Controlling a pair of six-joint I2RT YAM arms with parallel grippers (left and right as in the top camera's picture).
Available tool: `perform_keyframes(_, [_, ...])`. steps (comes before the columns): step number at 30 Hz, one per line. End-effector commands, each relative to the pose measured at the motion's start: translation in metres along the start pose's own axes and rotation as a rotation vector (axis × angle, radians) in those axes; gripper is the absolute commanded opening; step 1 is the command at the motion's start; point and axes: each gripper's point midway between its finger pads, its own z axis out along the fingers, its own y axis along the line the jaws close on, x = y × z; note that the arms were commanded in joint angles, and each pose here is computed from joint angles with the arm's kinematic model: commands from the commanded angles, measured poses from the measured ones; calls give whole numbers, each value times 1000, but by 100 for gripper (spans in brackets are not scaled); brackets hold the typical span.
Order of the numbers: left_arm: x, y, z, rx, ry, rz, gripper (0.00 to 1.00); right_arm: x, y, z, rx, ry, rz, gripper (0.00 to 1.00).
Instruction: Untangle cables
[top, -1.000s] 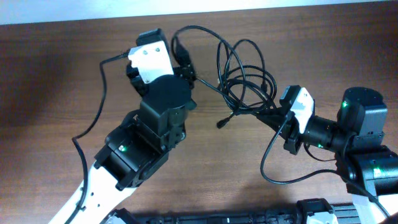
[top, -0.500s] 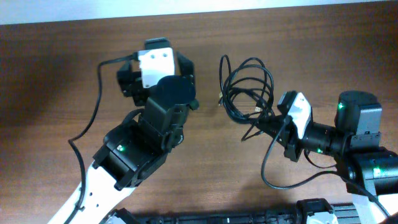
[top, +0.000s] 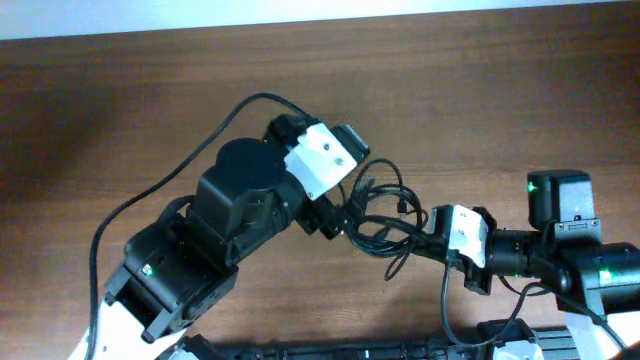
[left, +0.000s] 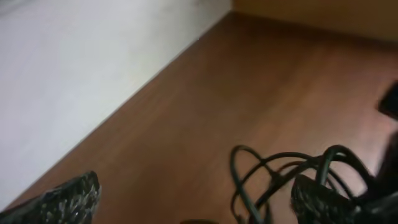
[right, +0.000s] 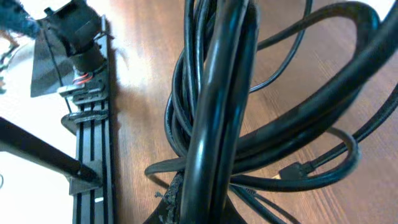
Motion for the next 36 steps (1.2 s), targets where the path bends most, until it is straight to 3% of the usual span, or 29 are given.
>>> perform_keyframes(1, [-11,-26,-7,154,-53,20,99,-8,16,5,-67,-24,-93,4])
perform_keyframes(4, [-10,-42,-10,248,-56,18,99,-9,29,11,-125,-8,-138,4])
perform_keyframes(10, [23,-57,-15,326,81,-12,99,-9,36,14,-155,5,-165,4])
perform_keyframes(15, [21,-74,-21,429,66,-23,99,-9,36,14,-155,5,-165,4])
perform_keyframes(25, [44,-84,-23,493,151,34,100,-10,35,14,-152,2,-170,4])
perform_keyframes(30, [55,-86,-2,509,209,17,86,-10,35,14,-152,2,-170,4])
perform_keyframes(34, [48,-87,8,525,182,18,44,-10,35,14,-152,2,-169,4])
perform_keyframes(36, [44,-87,8,520,163,24,40,-10,35,14,-152,2,-169,4])
